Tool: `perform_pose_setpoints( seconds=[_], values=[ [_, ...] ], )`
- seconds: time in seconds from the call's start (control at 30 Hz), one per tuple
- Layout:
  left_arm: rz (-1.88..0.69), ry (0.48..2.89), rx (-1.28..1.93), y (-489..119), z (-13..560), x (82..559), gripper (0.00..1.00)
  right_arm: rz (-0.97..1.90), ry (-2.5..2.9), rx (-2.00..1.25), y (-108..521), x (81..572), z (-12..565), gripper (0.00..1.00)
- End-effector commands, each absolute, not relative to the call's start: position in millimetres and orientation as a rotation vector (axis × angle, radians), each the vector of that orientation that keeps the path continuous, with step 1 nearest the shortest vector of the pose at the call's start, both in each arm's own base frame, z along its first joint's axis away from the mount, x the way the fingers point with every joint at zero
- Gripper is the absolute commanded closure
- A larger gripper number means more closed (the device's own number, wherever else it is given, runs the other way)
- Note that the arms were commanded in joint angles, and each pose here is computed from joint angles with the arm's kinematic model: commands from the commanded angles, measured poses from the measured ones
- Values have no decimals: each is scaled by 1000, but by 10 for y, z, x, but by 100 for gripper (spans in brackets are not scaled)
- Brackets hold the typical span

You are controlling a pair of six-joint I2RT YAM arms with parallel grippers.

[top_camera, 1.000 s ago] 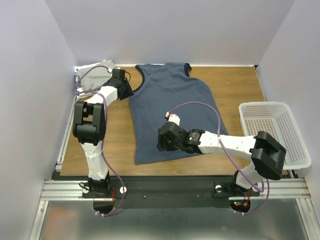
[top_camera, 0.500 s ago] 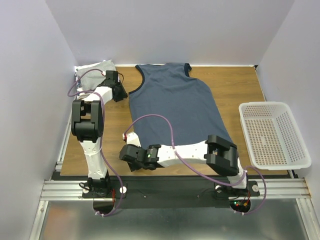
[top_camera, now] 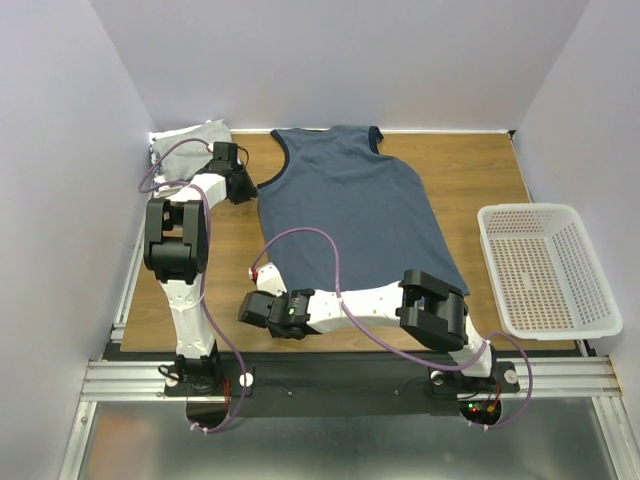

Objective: Fold and stack the tank tops
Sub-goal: Flatten the tank top out

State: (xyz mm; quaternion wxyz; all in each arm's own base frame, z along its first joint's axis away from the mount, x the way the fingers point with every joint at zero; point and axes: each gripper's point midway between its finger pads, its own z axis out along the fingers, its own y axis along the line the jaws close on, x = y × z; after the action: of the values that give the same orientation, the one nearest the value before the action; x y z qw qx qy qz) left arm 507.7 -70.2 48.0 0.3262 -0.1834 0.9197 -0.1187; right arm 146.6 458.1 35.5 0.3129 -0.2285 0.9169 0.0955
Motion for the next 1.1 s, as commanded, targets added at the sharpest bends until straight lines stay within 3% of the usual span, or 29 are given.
perform_pose_setpoints(
  seconds=[0.0, 0.1, 0.37, 0.43, 0.7, 1.07],
  values=[
    [-328, 2387, -454, -729, 515, 5156, 67, 221, 2393, -550, 4549, 1532, 417, 80],
    [-326, 2391, -457, -728, 495, 5164, 77, 222, 2383, -524, 4491, 1546, 486, 93],
    [-303, 2390, -467, -687, 479, 5234, 100, 243, 2381, -472, 4324, 1523, 629, 97],
    [-301, 2383, -464, -678, 504, 5271, 100, 232, 2367, -444, 4215, 1547, 682, 90],
    [-290, 2368, -462, -662, 550, 5321, 100, 322, 2302, -470, 4402, 1552, 1039, 83],
    [-290, 2355, -447, -650, 599, 5357, 100, 300, 2333, -584, 4810, 1441, 644, 66]
  ],
)
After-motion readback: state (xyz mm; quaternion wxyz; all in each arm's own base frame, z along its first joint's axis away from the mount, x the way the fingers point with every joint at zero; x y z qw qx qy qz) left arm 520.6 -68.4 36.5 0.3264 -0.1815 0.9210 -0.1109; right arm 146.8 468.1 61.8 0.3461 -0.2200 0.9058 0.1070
